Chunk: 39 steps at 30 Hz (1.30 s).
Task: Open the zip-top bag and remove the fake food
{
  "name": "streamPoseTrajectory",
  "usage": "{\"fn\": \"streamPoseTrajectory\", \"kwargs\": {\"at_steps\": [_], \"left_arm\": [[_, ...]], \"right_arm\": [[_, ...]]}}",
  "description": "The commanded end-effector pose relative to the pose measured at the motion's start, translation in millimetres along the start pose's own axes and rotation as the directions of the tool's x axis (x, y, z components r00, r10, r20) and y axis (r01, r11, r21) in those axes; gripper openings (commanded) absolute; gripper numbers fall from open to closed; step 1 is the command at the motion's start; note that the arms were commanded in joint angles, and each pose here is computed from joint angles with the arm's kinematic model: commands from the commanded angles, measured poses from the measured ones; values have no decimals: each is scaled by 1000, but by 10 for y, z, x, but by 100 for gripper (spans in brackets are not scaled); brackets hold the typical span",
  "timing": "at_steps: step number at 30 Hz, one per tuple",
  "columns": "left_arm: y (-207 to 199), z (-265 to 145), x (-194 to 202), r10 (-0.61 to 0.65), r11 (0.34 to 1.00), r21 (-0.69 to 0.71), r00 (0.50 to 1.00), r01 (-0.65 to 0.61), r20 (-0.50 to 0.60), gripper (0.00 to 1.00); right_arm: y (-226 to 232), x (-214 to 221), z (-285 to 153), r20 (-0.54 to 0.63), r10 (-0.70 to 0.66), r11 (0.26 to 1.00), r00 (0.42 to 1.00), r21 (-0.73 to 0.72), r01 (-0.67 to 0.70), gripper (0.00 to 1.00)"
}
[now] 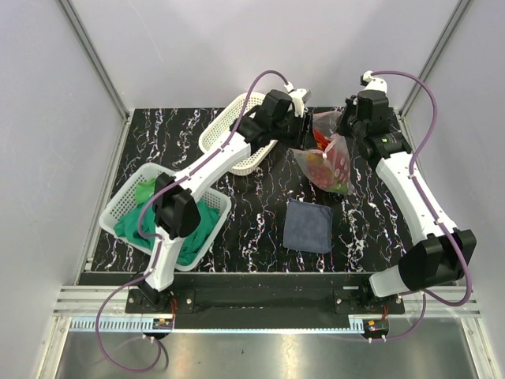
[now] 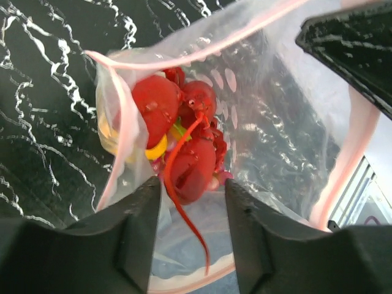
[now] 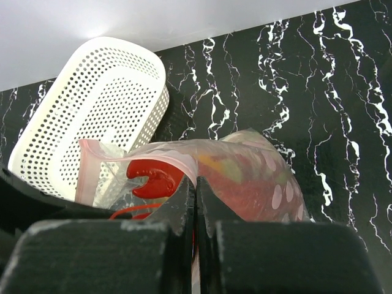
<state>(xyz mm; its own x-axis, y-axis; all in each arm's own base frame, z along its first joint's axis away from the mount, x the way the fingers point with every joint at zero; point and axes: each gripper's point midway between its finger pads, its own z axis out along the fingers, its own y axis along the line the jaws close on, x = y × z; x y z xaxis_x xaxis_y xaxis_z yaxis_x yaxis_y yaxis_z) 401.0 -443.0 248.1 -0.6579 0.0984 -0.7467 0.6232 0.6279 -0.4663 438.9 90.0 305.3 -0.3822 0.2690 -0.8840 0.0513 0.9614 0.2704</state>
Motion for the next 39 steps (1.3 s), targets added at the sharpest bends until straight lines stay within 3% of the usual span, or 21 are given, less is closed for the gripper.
{"fn": "streamPoseTrajectory", "kwargs": {"at_steps": [1,12,20,24,26,28,34,39], "left_arm": [[-162,-311,-158,26,998,-50,998,-23,54,53],[-44,46,-13,-61,997,-43,998,62,23,55],[-203,112,-35,-117,991,74,992,114,39,52],[-233,133,-34,-160,980,129,986,154,39,39],[-258,147,-57,-167,976,147,985,160,40,15],[-288,108,-136,-163,977,151,985,152,63,0],[-453,-200,-437,-108,984,155,982,83,158,0],[-546,-468,-433,-64,995,92,978,47,197,0]], "right_arm": [[117,-198,11,70,26,999,997,-42,-23,0],[107,-157,6,62,26,999,998,-42,-23,0],[116,-118,23,51,34,998,998,-49,-31,0],[125,-113,22,49,24,998,999,-55,-22,0],[110,-146,1,59,9,999,998,-48,-6,0],[86,-187,-32,74,2,999,997,-37,1,0],[-44,-44,29,70,-7,1000,998,13,6,0],[-167,-46,49,88,-5,997,996,76,-2,0]]}}
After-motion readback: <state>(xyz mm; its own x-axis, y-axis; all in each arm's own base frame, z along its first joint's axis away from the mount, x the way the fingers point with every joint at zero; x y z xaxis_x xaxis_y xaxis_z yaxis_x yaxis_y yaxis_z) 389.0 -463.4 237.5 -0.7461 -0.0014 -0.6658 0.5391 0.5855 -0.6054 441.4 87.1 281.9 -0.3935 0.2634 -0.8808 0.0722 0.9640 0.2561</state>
